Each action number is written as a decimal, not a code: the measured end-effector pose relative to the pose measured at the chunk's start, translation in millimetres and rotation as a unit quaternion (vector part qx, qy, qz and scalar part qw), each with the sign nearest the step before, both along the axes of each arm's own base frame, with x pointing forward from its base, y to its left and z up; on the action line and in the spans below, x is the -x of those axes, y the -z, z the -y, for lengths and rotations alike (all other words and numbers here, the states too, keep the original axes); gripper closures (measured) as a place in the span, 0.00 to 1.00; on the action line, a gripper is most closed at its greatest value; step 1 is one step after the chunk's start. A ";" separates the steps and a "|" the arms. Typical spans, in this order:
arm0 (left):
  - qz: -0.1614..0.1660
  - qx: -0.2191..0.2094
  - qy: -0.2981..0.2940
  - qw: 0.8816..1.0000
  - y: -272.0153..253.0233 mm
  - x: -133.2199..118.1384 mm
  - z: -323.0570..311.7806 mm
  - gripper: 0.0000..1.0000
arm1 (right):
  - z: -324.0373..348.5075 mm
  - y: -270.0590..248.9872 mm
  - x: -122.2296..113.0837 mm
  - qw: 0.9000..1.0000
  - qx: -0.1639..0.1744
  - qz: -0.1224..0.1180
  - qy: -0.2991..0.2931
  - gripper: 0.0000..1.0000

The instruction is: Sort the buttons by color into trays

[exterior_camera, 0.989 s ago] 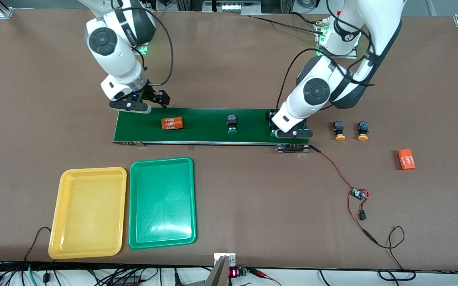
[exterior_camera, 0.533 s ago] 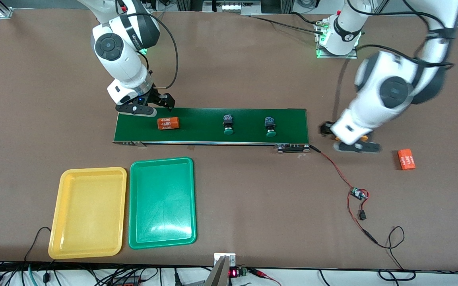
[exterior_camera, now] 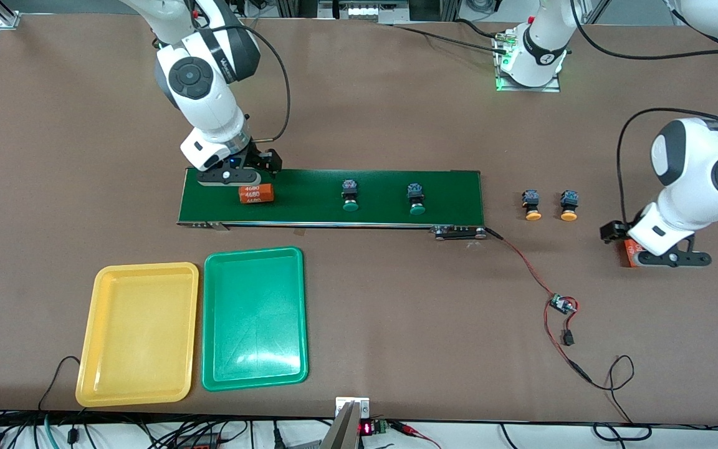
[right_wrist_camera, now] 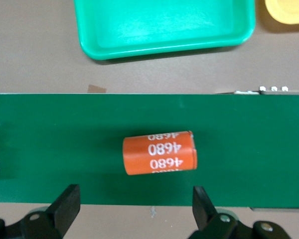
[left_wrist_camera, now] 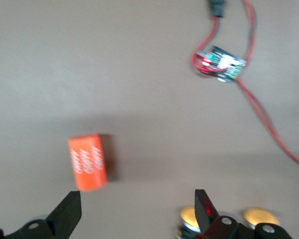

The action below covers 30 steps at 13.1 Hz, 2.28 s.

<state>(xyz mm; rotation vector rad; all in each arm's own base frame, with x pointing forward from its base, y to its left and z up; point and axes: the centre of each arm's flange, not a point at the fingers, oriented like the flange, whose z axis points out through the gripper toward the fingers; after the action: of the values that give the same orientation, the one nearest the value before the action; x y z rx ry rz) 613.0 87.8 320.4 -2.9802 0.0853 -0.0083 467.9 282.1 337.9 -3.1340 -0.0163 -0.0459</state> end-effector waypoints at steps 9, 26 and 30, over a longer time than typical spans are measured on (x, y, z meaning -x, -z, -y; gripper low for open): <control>-0.023 -0.010 0.019 0.999 112.9 11.8 -83.1 0.00 | -28.9 0.7 -10.2 1.000 -0.013 0.002 0.023 0.00; -0.157 0.069 0.068 0.983 29.8 -4.4 49.0 0.50 | -92.0 47.9 -10.7 0.998 -0.024 -0.029 0.041 0.00; -0.218 0.093 0.179 0.955 -5.9 7.9 184.4 0.50 | -100.0 63.7 -5.1 0.999 -0.018 -0.031 0.029 0.00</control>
<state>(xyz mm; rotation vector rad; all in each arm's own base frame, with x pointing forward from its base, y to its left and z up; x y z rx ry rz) 605.0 -96.6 326.3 -3.0433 0.7105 0.6304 473.0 382.1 274.2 -3.0971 0.0755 0.0504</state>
